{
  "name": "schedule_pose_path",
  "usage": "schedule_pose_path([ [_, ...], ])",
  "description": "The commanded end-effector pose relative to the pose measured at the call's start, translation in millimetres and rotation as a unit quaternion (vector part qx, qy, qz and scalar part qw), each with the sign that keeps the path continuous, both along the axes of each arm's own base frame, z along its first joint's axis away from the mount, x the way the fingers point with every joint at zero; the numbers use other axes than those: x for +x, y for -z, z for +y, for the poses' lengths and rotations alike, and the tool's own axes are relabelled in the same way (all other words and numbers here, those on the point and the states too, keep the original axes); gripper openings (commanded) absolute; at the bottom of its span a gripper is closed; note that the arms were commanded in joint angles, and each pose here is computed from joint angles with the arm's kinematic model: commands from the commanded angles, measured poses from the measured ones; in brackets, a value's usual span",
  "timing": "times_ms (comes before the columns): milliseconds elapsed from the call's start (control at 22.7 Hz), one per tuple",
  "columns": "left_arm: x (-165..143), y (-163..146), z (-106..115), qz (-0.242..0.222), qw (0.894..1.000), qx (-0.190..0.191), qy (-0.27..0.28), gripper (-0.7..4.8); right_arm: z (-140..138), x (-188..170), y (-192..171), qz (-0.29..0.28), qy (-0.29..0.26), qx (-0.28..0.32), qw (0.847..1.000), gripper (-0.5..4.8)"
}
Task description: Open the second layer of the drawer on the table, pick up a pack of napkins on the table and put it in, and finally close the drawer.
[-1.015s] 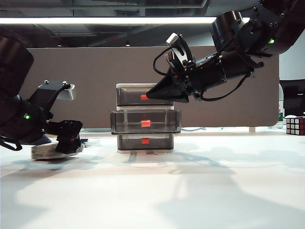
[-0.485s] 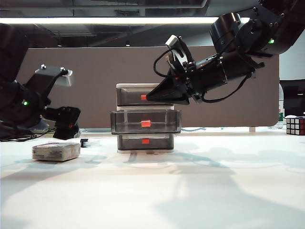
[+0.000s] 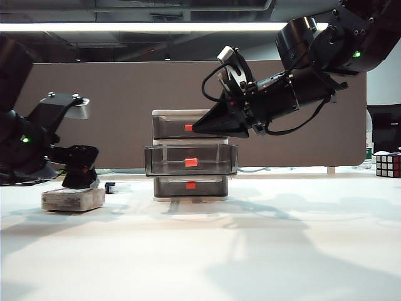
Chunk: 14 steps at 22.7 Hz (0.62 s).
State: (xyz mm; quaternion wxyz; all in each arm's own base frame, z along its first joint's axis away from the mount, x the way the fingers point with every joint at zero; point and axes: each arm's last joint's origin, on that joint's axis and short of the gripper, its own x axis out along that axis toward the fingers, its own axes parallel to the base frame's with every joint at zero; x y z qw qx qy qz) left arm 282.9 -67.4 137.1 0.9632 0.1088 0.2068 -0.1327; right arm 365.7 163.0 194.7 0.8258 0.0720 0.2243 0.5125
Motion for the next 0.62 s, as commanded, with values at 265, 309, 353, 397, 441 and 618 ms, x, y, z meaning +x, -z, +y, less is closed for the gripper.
schedule_pose_path([
  [265, 2, 16, 1, 0.039, 0.996, -0.048, 0.060, 4.79, 1, 0, -4, -0.007, -0.004, 0.003, 1.000, -0.04],
  [309, 2, 16, 1, 0.040, 0.996, -0.049, 0.062, 4.79, 1, 0, -4, -0.006, -0.004, 0.003, 1.000, -0.05],
  [353, 2, 16, 1, 0.039, 0.996, -0.048, 0.060, 4.79, 0, 0, -4, -0.006, -0.004, 0.003, 1.000, -0.05],
  [397, 3, 16, 1, 0.038, 0.996, -0.048, 0.060, 4.79, 1, 0, -4, -0.007, -0.004, 0.003, 1.000, -0.05],
  [441, 3, 16, 1, 0.036, 0.996, -0.048, 0.060, 4.79, 1, 0, -4, -0.007, -0.004, 0.003, 1.000, -0.05],
  [618, 4, 14, 1, 0.025, 0.997, -0.045, 0.059, 4.79, 1, 0, -4, -0.007, -0.004, 0.003, 1.000, -0.05],
])
